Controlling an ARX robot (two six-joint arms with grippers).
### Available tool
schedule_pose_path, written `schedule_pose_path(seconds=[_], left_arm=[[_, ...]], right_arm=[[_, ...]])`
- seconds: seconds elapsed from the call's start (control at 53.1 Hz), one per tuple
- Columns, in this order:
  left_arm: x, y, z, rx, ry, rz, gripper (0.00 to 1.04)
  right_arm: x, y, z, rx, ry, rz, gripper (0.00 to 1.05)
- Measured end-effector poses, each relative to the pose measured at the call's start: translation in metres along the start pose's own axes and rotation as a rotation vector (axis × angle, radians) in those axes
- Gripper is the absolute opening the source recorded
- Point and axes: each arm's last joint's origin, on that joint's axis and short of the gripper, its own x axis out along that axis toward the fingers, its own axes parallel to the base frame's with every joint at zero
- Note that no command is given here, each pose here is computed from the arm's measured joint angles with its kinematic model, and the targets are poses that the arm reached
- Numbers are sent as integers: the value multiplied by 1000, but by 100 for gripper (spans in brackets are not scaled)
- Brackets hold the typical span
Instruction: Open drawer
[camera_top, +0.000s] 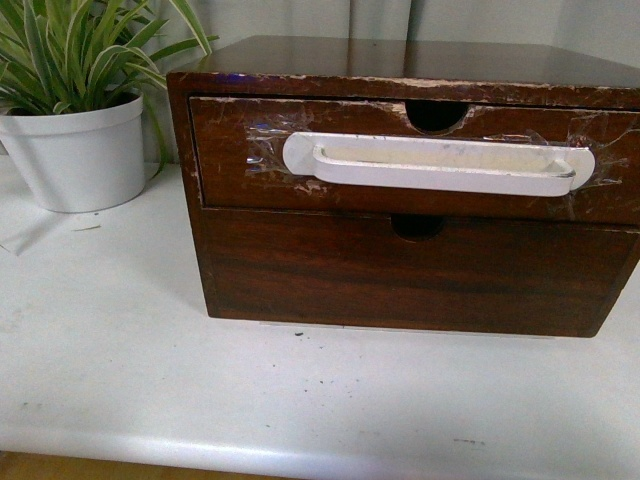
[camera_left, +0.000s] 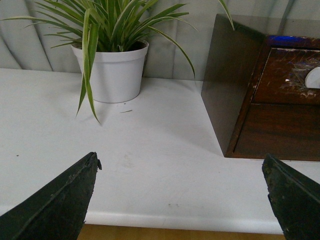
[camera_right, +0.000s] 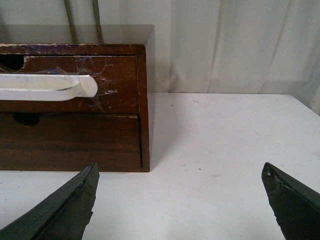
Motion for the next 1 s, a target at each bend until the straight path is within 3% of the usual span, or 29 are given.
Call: schedule_pose_path(seconds=[0.094, 0.151, 0.226, 0.414, 0.584, 0.772, 0.998], left_arm=[[0, 0, 0, -8, 7, 20, 98], [2, -1, 0, -31, 21, 136, 98], [7, -3, 4, -34, 30, 170, 98], [25, -16, 32, 89, 82, -89, 98], [52, -31, 60, 370, 202, -405, 98], [81, -45, 84, 609, 307, -621, 98], [108, -73, 113, 767, 311, -813, 98]], right_arm=[[3, -1, 0, -42, 62, 225, 96], [6, 0, 3, -58, 83, 328, 96], [9, 1, 8, -86, 121, 409, 96], [26, 5, 26, -283, 224, 513, 96], [48, 10, 53, -478, 249, 590, 96], [76, 15, 83, -581, 260, 625, 96], [101, 20, 105, -661, 301, 685, 96]])
